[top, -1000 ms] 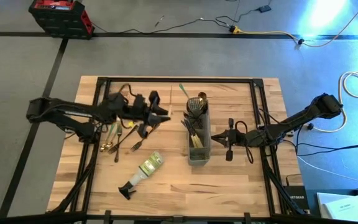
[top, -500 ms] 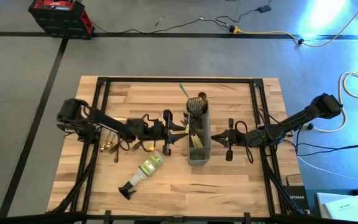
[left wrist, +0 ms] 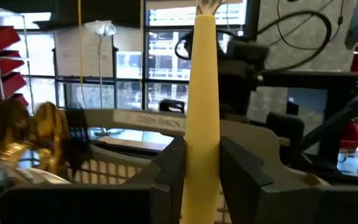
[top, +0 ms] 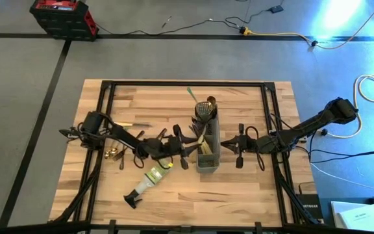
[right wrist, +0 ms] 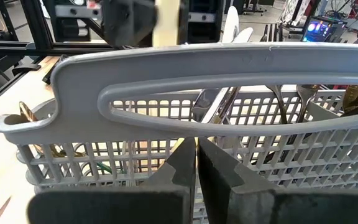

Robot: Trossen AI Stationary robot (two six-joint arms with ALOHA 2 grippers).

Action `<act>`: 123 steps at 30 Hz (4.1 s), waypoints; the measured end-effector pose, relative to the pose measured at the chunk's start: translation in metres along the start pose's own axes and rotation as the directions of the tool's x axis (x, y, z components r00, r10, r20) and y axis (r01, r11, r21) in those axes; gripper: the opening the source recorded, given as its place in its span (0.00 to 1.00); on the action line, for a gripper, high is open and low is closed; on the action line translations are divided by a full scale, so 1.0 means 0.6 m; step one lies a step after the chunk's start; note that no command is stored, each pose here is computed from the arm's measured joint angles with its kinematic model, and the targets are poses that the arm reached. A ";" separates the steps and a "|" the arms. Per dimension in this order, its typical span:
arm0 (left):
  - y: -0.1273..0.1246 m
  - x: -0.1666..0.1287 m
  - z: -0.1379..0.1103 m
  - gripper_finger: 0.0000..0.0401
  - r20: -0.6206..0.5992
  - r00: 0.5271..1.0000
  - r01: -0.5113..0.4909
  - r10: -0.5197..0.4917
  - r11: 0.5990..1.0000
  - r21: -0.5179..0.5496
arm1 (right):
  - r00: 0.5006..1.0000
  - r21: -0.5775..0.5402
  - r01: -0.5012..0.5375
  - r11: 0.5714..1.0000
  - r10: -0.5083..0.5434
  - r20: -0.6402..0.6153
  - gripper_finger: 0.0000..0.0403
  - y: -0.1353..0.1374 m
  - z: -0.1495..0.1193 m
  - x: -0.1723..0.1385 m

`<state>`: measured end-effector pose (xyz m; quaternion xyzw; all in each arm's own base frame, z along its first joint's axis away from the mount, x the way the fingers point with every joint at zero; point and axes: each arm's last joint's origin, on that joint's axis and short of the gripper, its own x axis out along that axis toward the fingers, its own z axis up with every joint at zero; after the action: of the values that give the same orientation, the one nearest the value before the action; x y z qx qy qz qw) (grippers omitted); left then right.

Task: Sort silverware
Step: Put the table knife into the silverware basket

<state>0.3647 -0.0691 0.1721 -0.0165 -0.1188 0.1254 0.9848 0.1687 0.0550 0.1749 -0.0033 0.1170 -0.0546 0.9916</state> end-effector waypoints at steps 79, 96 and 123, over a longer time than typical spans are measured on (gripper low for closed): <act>0.009 -0.094 0.181 0.41 -0.358 0.882 -0.058 0.307 0.824 0.564 | 1.000 0.014 -0.001 1.000 0.002 -0.014 0.00 0.000 -0.002 0.000; 0.260 -0.233 0.118 0.41 -0.923 0.062 -0.390 0.379 0.861 0.327 | 1.000 0.018 -0.003 1.000 0.003 -0.009 0.00 0.000 -0.001 0.000; 0.380 -0.216 0.026 0.41 -0.659 -0.695 0.183 0.287 0.957 0.224 | 0.999 0.031 0.002 1.000 -0.001 -0.041 0.00 -0.001 -0.007 0.000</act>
<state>0.1834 0.1191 0.1433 -0.0035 0.8774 0.1160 0.4655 0.1675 0.0547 0.1708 0.0133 0.1364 -0.0571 0.9889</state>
